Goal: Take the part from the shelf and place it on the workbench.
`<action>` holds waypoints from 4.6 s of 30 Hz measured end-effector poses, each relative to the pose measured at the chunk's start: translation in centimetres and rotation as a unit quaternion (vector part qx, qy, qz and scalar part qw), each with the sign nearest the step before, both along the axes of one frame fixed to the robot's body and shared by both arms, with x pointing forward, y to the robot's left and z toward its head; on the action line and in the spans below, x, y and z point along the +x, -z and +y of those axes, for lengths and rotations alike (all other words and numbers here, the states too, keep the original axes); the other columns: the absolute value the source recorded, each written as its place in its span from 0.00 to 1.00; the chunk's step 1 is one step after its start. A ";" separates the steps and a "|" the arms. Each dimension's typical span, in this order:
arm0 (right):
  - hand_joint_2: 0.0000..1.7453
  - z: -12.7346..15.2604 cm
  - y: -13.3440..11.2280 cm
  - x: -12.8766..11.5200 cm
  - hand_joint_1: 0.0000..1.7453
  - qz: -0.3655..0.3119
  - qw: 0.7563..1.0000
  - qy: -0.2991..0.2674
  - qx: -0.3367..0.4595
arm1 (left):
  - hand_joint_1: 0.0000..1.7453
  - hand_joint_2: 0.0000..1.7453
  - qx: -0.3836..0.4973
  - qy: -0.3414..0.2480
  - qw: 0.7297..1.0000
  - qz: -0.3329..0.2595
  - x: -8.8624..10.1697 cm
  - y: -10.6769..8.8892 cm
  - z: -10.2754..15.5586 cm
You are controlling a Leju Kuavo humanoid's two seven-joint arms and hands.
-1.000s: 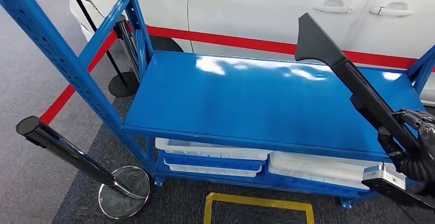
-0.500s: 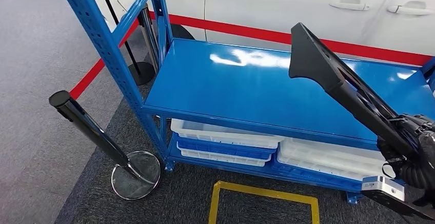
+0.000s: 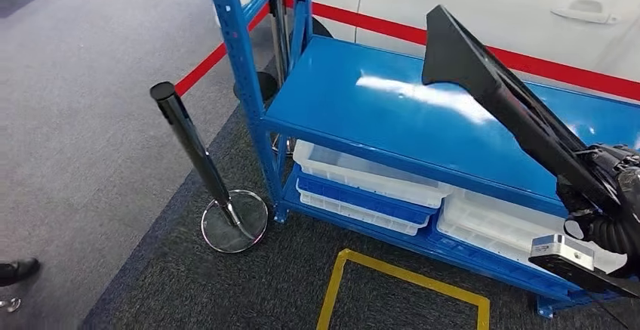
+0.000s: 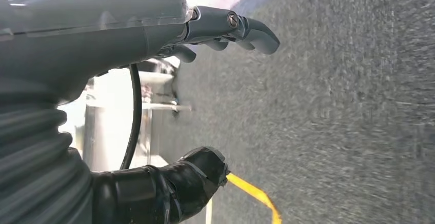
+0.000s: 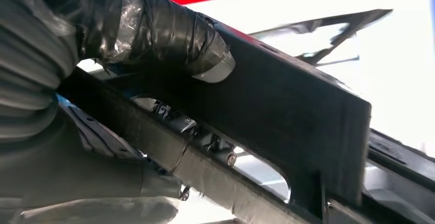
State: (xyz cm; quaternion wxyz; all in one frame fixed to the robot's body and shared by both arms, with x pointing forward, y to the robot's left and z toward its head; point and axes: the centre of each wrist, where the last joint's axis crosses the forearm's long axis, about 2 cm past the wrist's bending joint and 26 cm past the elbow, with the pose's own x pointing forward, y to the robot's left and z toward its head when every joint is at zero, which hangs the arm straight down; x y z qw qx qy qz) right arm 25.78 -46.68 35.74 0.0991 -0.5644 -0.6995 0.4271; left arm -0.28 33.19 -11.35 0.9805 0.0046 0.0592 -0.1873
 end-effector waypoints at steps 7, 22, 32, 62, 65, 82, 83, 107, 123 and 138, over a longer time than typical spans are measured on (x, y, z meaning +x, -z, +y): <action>1.00 0.5 -0.3 0.8 1.00 0.000 1.000 -0.003 0.000 | 0.00 1.00 0.001 0.001 1.000 0.003 -0.2 0.0 -0.1; 1.00 0.6 -1.1 1.5 1.00 -0.003 1.000 0.000 -0.001 | 0.00 1.00 -0.010 0.008 1.000 0.003 -0.3 0.0 -0.5; 1.00 0.5 -1.3 1.4 1.00 -0.003 1.000 0.003 -0.004 | 0.00 1.00 -0.011 0.009 1.000 -0.002 0.1 0.0 -0.4; 1.00 4.4 7.2 -2.1 1.00 0.015 0.998 0.054 -0.008 | 0.00 1.00 -0.017 0.097 0.995 0.021 -0.1 0.0 -0.1; 1.00 4.3 7.7 -2.9 1.00 0.022 0.998 0.055 -0.007 | 0.00 1.00 -0.018 0.103 0.994 0.025 -0.5 0.0 0.3; 1.00 2.3 7.2 -12.8 1.00 0.056 0.996 0.066 -0.025 | 0.00 1.00 -0.028 0.136 0.990 0.033 -1.7 0.0 0.2; 1.00 2.5 7.3 -12.8 1.00 0.049 0.995 0.078 -0.034 | 0.00 1.00 -0.028 0.138 0.990 0.033 -1.6 0.0 0.1; 1.00 4.9 10.7 -11.6 1.00 0.050 0.993 0.109 0.002 | 0.00 1.00 -0.029 0.156 0.987 0.016 -1.3 0.0 0.0; 1.00 4.9 11.0 -9.9 1.00 0.047 0.994 0.096 0.006 | 0.00 1.00 -0.027 0.150 0.988 0.012 -1.6 0.0 -0.4; 1.00 5.1 11.8 -9.0 1.00 0.060 0.994 0.088 0.008 | 0.00 1.00 -0.027 0.126 0.991 0.040 -1.6 0.1 -0.9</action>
